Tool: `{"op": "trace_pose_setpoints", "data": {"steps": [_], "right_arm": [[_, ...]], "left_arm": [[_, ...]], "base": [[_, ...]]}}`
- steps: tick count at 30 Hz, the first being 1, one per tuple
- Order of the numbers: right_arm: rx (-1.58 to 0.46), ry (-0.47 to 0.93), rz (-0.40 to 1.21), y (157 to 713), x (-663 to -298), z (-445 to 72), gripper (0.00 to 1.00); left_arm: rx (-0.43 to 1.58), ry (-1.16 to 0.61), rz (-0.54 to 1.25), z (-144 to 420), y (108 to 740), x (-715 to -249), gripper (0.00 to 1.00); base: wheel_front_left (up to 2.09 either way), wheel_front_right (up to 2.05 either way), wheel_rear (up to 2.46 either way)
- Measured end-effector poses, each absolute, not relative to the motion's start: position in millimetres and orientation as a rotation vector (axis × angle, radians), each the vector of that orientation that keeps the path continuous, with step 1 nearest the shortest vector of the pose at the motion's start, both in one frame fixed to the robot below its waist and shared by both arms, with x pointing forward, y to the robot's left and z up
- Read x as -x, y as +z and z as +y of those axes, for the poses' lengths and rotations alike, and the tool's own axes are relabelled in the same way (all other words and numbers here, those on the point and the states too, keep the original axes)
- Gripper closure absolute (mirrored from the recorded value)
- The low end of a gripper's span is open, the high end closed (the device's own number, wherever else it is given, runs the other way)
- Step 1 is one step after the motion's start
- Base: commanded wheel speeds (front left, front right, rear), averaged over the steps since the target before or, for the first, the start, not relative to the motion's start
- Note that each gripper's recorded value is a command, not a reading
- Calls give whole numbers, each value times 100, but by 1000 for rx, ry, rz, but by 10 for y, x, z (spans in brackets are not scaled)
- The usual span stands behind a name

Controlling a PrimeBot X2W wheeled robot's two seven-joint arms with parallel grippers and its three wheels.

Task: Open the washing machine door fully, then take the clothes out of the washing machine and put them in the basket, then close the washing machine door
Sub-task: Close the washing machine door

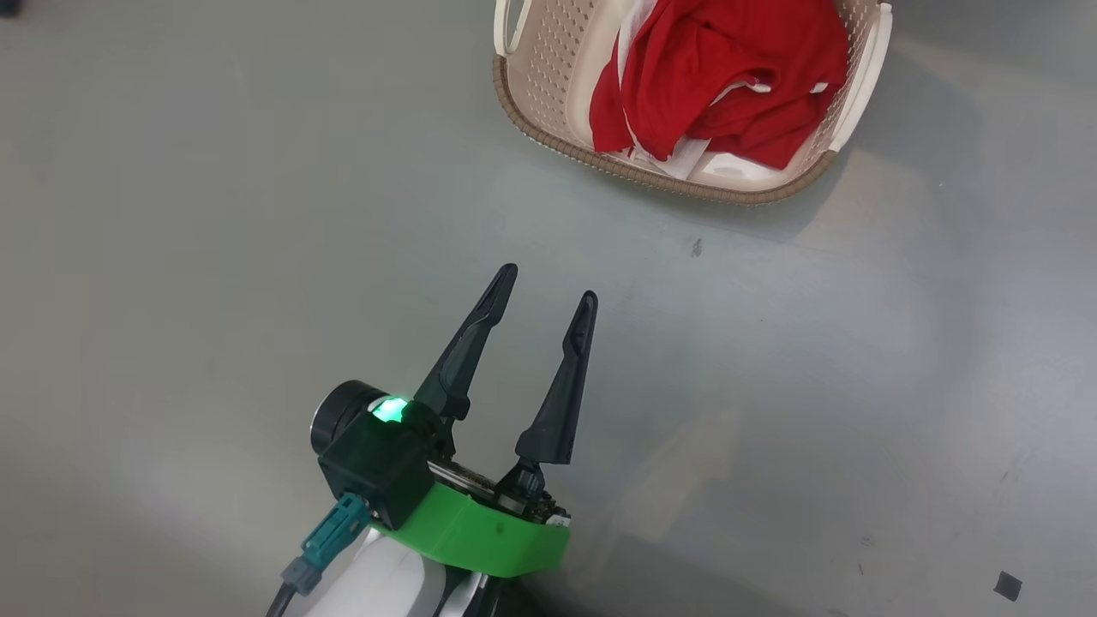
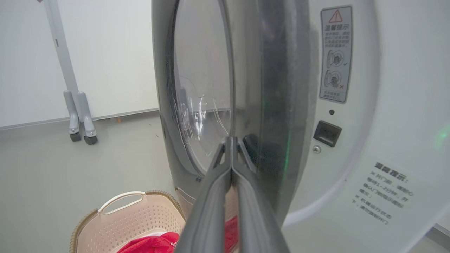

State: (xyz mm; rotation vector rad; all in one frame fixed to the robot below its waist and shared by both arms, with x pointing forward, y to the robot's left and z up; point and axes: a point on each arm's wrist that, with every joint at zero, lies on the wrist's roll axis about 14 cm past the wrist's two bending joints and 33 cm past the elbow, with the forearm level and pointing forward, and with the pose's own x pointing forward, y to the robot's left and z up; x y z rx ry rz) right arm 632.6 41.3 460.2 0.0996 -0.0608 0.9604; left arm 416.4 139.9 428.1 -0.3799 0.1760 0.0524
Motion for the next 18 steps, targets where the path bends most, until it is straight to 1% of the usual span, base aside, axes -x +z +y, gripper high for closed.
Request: {"op": "trace_pose_setpoints", "data": {"steps": [5, 13, 18], "right_arm": [[-97, 933, -59, 4582, -6511, 399, 100], [-77, 945, -47, 4533, -6590, 491, 100], [-97, 878, -43, 4548, -6814, 384, 100]], "left_arm": [[385, 49, 186, 1385, 4246, -4188, 0], [379, 70, 194, 1437, 4220, -4172, 0], [376, 79, 199, 1460, 4205, -4164, 0]], "base": [[0, 0, 0], [0, 0, 0], [0, 0, 0]]}}
